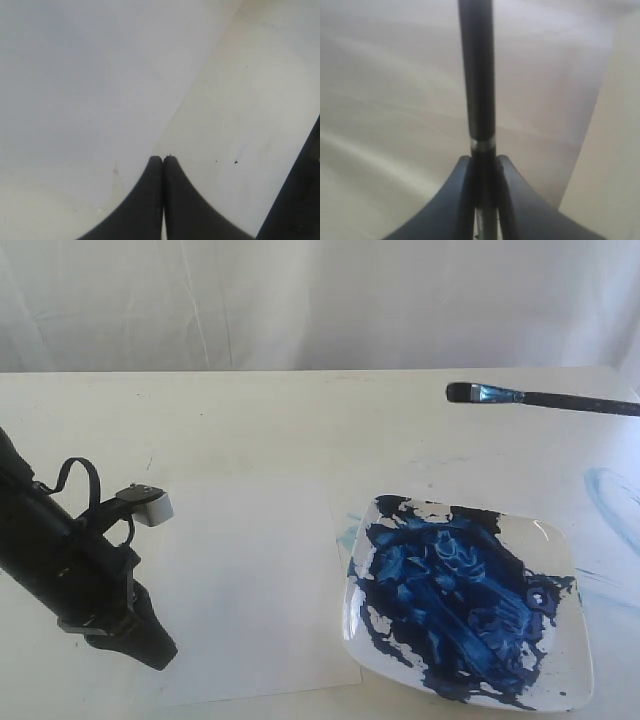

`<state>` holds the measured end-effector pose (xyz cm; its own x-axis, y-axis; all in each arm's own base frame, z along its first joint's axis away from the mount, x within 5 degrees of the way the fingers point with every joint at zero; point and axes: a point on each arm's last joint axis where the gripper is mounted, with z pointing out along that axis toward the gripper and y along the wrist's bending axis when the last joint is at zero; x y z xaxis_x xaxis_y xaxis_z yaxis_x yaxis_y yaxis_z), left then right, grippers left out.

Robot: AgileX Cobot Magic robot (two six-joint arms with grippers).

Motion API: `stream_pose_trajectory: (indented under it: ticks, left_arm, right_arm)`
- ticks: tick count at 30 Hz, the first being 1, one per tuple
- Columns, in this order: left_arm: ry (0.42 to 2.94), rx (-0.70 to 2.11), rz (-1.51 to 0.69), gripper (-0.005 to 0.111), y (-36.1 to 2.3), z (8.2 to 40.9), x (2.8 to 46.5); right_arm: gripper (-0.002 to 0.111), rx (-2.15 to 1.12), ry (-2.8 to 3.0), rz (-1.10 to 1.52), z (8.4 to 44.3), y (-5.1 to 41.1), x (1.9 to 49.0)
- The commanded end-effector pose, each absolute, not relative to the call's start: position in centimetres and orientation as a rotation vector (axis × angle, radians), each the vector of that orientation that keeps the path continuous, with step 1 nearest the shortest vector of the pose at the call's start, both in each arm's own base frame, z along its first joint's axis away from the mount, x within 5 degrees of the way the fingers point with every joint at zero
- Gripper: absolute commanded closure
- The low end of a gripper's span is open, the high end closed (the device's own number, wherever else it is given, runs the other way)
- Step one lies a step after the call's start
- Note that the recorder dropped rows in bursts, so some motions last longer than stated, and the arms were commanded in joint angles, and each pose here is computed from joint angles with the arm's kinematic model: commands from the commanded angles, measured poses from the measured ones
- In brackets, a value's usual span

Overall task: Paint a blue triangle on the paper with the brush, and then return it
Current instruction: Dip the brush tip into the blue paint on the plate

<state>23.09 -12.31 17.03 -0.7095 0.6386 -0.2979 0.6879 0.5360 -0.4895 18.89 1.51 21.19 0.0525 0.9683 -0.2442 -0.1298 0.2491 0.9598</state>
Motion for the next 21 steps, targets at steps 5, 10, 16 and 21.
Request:
stream_pose_trajectory:
  ticks: [5,10,16,21]
  left_arm:
    - [2.681,1.174,-0.952,0.107,-12.5,17.1,22.7]
    - [2.681,1.173,-0.95,0.107,-12.5,17.1,22.7]
    - [2.679,1.175,-0.95,0.107,-12.5,17.1,22.7]
    - [2.676,1.168,-0.937,0.107,-12.4,17.0,22.8]
  right_arm:
    - [0.108,0.274,1.305,0.641,27.1,3.3,20.0]
    - [0.108,-0.092,1.662,0.412,30.7,4.8,20.5]
    - [0.108,-0.248,1.687,0.39,32.5,5.3,19.1]
    - [0.108,-0.506,1.741,0.468,30.7,7.1,19.6]
